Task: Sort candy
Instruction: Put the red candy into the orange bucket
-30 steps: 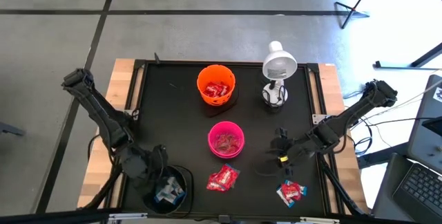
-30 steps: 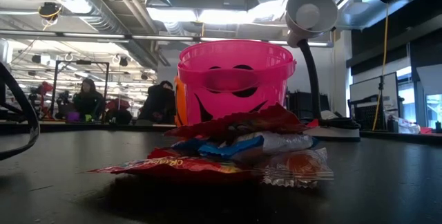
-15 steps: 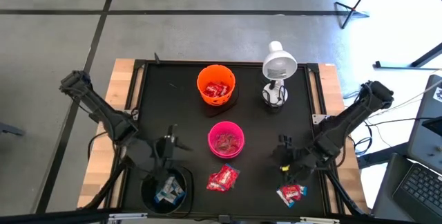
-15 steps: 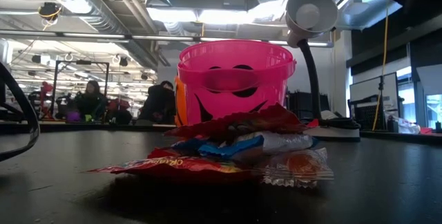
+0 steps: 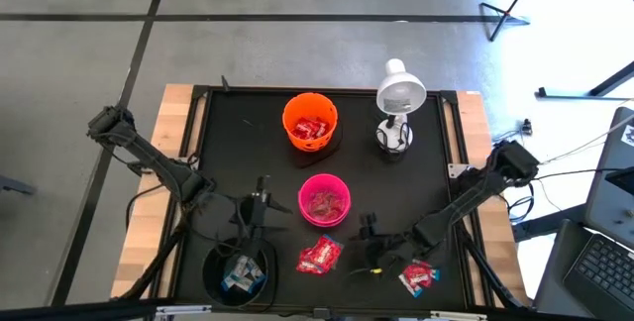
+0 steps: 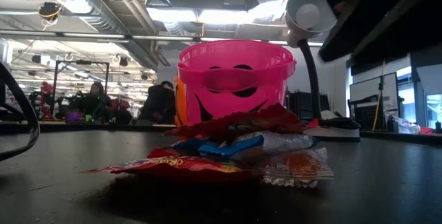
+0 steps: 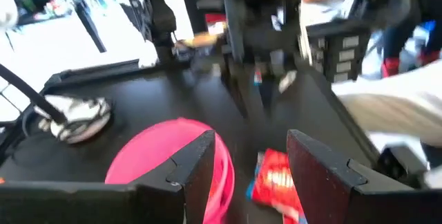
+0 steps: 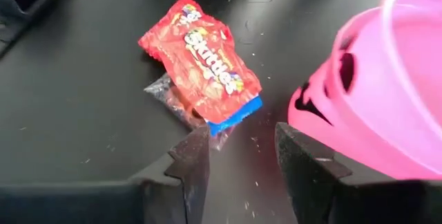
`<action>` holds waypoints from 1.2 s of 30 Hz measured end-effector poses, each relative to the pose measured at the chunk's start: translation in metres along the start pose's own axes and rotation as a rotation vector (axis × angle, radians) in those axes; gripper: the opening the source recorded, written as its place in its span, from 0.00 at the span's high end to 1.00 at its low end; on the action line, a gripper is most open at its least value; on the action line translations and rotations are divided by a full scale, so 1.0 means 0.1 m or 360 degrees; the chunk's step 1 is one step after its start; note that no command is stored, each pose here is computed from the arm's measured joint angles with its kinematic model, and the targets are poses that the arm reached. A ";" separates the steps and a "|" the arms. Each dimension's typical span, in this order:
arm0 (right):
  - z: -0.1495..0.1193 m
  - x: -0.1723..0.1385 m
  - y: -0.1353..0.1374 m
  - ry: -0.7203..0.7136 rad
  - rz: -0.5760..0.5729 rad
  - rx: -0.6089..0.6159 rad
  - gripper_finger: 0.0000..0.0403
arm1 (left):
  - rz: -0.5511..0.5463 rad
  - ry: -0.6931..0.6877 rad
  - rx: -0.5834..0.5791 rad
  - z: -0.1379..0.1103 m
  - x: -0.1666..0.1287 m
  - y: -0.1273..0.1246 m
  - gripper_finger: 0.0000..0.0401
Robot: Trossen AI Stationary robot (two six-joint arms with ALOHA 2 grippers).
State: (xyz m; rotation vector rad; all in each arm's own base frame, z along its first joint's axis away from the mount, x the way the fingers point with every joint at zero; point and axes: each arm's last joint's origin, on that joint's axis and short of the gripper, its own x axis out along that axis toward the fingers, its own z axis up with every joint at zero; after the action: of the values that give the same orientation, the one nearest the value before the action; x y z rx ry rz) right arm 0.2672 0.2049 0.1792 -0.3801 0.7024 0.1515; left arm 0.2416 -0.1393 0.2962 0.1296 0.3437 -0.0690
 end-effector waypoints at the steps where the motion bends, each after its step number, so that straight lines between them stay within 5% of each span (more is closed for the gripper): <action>1: -0.02 0.06 0.02 0.0003 -0.0003 -0.0016 0.60 | 0.0008 -0.0020 -0.0004 0.01 0.01 0.01 0.58; 15: -0.18 0.51 0.25 -0.0024 0.0014 -0.0186 0.60 | 0.0020 -0.0094 -0.0010 0.06 0.02 0.02 0.58; 36: -0.21 0.70 0.33 -0.0039 -0.0086 -0.0260 0.60 | 0.0044 -0.0136 -0.0046 0.09 0.01 0.02 0.58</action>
State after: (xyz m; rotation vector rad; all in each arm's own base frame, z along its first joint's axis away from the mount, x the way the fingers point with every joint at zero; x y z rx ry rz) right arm 0.2988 0.2279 0.1097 -0.5519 0.6568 0.1626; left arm 0.2461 -0.1382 0.3043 0.1021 0.2573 -0.0423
